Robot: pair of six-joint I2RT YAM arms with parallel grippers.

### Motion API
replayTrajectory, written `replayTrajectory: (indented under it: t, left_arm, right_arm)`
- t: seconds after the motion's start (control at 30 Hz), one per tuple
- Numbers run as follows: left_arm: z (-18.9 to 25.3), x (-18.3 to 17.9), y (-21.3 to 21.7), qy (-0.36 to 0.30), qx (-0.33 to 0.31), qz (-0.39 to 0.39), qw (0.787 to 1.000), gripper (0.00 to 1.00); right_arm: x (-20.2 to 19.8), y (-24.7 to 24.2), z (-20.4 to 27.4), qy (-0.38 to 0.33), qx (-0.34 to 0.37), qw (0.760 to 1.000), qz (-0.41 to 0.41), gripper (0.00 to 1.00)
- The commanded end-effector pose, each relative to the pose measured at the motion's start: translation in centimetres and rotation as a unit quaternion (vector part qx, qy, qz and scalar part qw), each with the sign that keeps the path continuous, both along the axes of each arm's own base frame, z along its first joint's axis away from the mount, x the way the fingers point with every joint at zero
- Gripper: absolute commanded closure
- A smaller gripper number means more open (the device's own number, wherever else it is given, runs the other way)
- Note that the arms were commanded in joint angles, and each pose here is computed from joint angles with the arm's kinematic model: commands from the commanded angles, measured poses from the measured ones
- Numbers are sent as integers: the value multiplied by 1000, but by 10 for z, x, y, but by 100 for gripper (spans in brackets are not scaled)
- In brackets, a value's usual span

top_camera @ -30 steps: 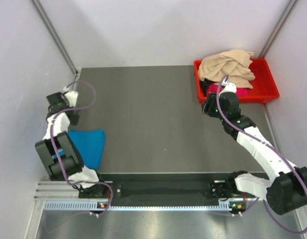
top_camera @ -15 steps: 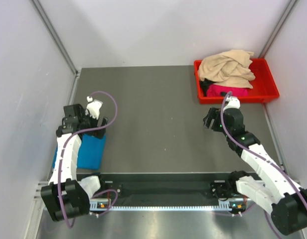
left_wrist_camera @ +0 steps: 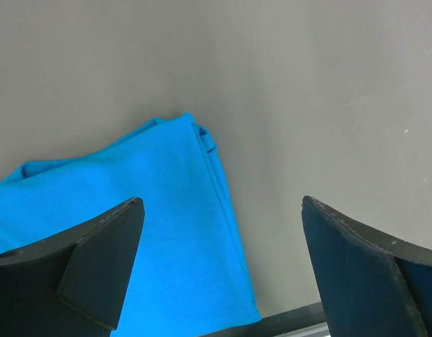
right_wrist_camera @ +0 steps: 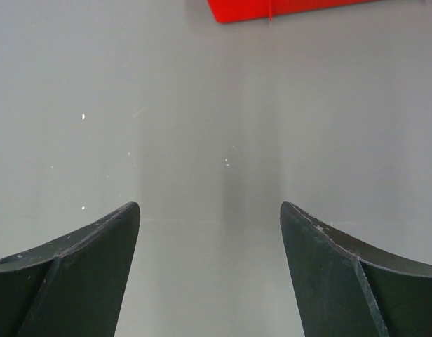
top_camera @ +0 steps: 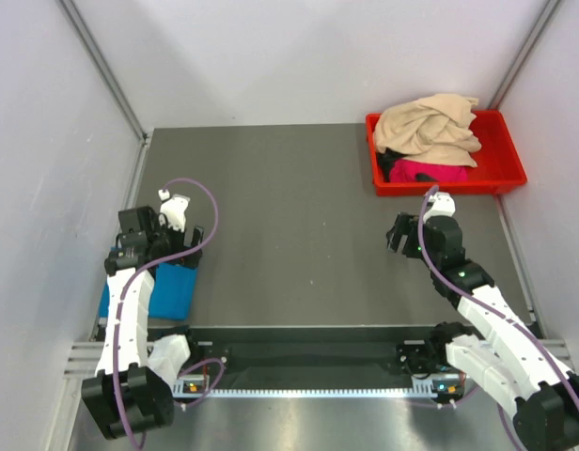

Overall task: Fold and stack the t-shirts
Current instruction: Neatly place the folded tshirt to the corner

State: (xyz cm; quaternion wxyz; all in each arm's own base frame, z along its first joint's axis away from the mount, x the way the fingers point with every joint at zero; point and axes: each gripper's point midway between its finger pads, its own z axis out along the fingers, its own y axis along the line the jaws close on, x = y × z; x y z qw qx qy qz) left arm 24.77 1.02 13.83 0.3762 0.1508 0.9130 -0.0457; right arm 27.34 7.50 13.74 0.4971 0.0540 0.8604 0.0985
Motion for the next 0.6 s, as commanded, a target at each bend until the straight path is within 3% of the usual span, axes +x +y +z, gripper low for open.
replayTrajectory:
  t: [0.0,0.57]
  left_arm:
    - [12,7,4,-35,3,20,999,1]
    - [16,6,12,-51,18,45,997,1]
  right_arm:
    - [4,-5,12,-25,-6,1000,-5,18]
    - [4,-6,10,-28,-9,1000,-3,17]
